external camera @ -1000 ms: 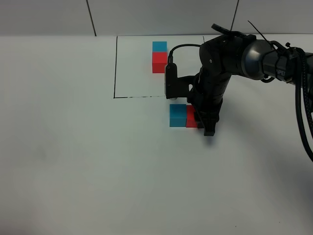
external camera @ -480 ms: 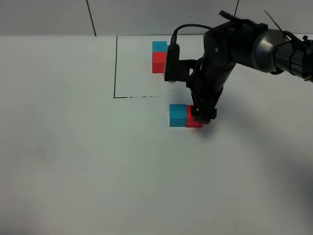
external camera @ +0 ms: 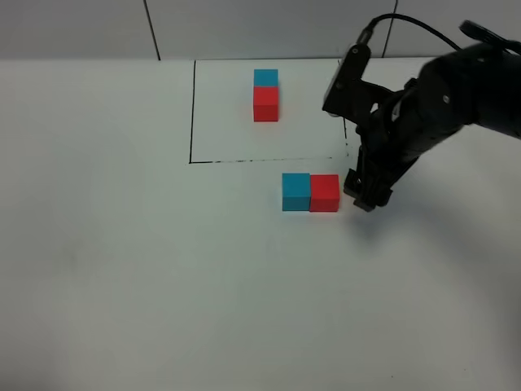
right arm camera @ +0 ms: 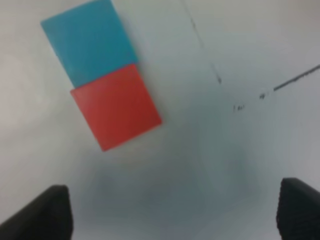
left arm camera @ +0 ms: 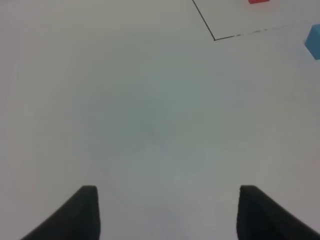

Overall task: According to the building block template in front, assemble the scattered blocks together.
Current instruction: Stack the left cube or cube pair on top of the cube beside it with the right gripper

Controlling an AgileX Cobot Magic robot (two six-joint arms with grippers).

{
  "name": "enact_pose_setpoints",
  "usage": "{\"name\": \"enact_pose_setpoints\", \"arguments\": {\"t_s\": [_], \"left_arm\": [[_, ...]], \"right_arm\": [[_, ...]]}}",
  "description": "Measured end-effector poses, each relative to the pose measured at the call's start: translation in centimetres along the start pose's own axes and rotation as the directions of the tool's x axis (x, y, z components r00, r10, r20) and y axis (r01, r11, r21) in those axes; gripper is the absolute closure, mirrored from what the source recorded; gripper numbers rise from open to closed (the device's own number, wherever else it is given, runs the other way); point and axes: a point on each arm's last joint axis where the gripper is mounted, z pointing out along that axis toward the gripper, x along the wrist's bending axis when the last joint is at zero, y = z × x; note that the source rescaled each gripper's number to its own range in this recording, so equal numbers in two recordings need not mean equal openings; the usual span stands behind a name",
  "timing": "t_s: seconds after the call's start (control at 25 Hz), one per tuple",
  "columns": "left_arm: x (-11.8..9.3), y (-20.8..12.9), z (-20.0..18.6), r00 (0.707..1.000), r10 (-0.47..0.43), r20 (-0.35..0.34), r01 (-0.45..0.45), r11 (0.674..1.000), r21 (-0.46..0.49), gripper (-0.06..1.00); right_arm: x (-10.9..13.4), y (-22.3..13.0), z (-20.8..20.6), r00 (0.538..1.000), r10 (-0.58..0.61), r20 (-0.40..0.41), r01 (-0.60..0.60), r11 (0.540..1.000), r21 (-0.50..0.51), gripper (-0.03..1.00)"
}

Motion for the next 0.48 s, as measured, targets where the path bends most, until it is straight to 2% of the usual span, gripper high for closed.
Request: {"name": "enact_pose_setpoints", "arguments": {"t_s": [0.2,0.48], "left_arm": [[0.0,0.0,0.0,1.000,0.000,0.000,0.000,1.000,0.000,0.64],[0.0,0.0,0.0,1.000,0.000,0.000,0.000,1.000,0.000,0.64]], "right_arm": [[1.4,-2.1,-1.6,0.998,0.053,0.040,-0.051,0.997,-0.051,0.27],[1.4,-2.0,-1.6,0.998,0.045,0.053,-0.041,0.997,-0.067,0.21]]}}
